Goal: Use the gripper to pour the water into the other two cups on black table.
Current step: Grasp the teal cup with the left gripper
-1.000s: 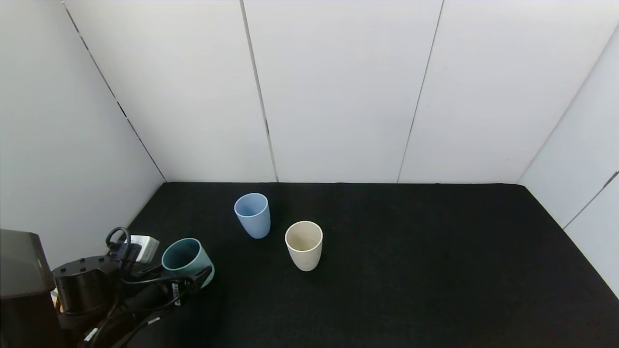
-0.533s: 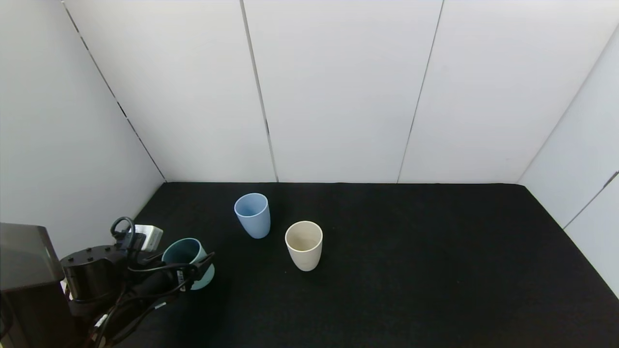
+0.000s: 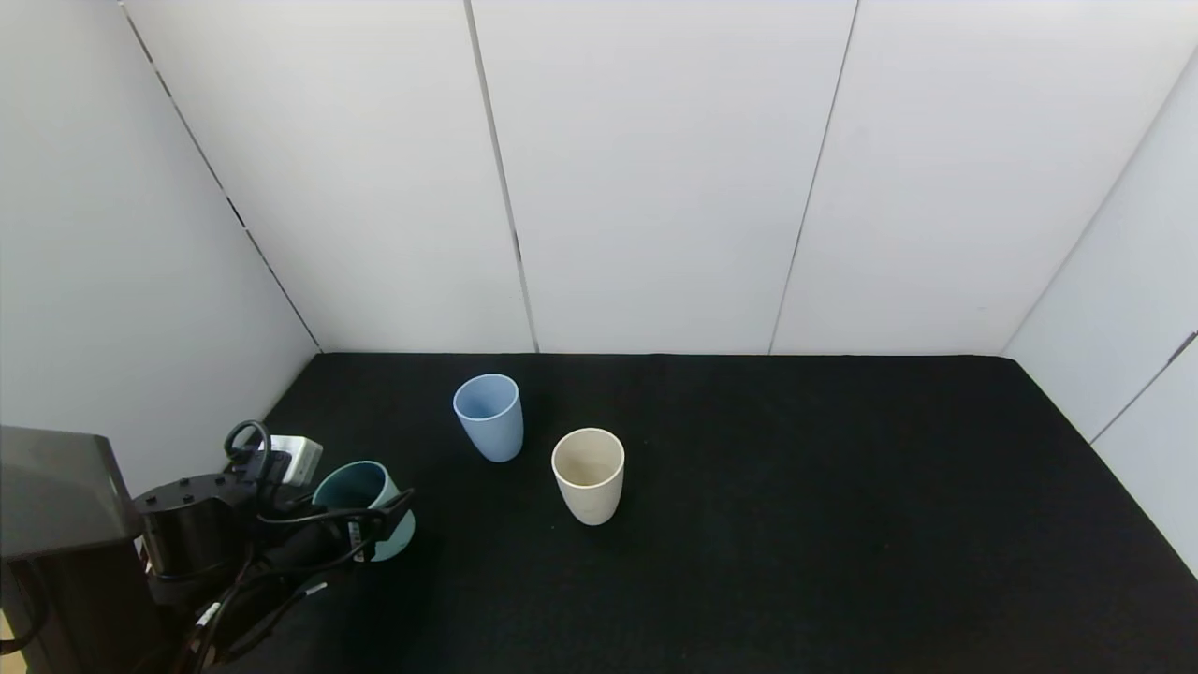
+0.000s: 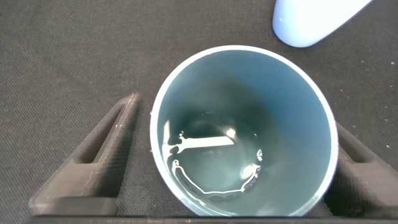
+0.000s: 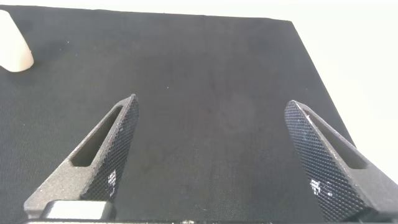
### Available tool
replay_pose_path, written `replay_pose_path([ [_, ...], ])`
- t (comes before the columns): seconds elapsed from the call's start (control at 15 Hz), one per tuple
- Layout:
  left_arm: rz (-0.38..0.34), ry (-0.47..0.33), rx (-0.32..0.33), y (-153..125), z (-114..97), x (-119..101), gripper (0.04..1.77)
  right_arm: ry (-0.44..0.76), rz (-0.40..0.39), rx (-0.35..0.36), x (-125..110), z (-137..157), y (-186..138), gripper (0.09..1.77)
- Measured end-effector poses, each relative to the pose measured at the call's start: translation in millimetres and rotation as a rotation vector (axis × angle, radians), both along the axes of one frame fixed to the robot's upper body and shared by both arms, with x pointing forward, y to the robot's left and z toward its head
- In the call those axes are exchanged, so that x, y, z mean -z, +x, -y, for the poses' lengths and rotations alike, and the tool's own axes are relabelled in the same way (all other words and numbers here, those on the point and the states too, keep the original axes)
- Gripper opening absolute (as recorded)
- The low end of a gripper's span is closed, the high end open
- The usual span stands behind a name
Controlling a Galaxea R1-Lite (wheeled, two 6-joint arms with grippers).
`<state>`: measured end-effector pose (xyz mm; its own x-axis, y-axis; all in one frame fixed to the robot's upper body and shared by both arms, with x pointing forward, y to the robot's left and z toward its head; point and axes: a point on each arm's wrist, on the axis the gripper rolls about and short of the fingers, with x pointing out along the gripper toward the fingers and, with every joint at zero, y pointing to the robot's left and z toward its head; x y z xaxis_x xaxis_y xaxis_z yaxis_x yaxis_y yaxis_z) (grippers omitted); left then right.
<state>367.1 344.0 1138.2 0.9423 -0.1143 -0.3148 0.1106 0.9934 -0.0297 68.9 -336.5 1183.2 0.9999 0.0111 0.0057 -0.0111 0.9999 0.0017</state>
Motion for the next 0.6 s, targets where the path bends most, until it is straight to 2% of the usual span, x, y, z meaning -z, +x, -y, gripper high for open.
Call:
replay_pose_path([
  [0.13, 0.0, -0.002, -0.002, 0.1, -0.2, 0.1, 1.26, 0.0, 0.0, 0.0, 0.0, 0.0, 0.0, 1.71],
  [0.6, 0.011, -0.001, -0.007, -0.5, -2.0, -3.1, 1.2, 0.0, 0.0, 0.0, 0.0, 0.0, 0.0, 1.71],
])
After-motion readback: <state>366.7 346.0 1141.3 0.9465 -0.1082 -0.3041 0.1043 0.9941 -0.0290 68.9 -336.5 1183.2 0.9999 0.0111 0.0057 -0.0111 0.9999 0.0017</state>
